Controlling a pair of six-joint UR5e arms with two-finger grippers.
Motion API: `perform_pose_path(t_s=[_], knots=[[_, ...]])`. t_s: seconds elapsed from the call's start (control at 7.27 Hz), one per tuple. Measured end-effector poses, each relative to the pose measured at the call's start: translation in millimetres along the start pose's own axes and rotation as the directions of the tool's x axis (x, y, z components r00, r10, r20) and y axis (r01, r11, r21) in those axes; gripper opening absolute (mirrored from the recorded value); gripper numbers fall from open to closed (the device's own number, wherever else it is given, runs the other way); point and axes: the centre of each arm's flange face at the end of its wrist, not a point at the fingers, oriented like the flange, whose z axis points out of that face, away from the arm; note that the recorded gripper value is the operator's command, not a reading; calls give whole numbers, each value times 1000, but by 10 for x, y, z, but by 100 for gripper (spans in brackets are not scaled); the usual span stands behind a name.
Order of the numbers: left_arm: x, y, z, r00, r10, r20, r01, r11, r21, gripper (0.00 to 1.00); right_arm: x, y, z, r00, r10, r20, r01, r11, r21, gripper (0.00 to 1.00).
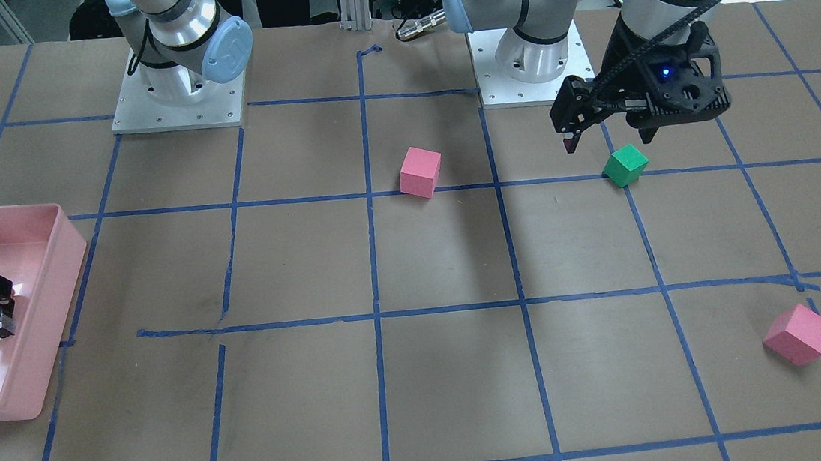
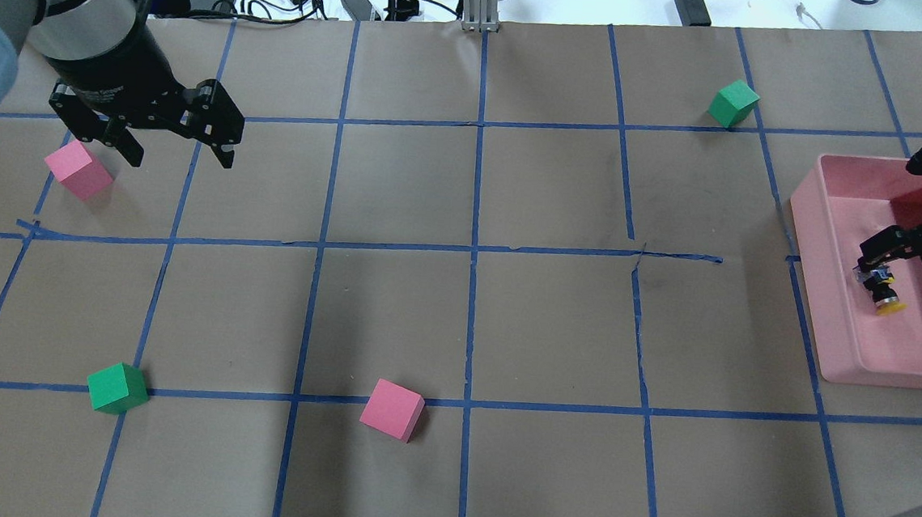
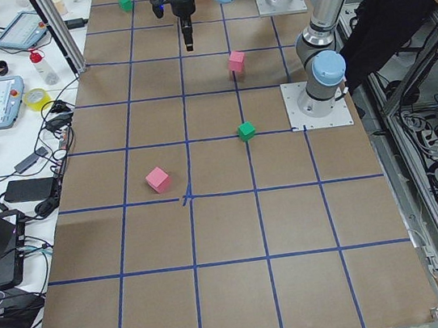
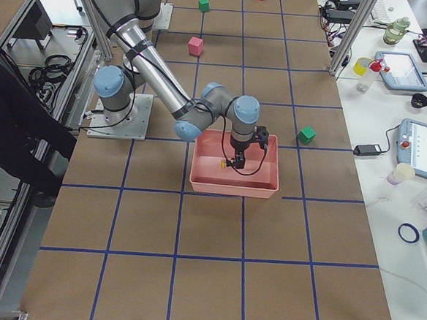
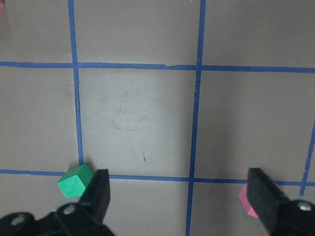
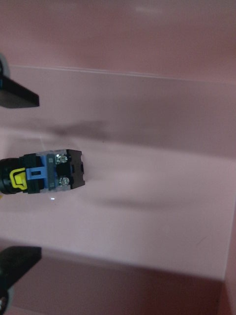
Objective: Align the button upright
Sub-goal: 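Lower the right gripper into the tray and grasp the button's black body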
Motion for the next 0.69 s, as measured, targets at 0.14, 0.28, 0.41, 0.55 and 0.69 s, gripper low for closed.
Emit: perform_pose_path(t_s=[0.14,0.28,0.41,0.55,0.69], knots=[[0,0,0,1000,1,0,-1,1000,0,100,2,0,33,1000,-3,3,3,1000,-5,100],[0,2,-1,1000,1,0,-1,1000,-1,100,5,0,69,1000,-11,7,11,1000,-11,100],[0,3,-2,1000,1,0,-1,1000,-1,100,7,0,89,1000,-20,9,20,1000,-14,100],[0,3,-1,1000,1,0,-1,1000,-1,100,9,-2,94,1000,-24,8,24,1000,-13,100],[0,2,1,1000,1,0,-1,1000,-1,100,16,-9,114,1000,-26,7,26,1000,-11,100]])
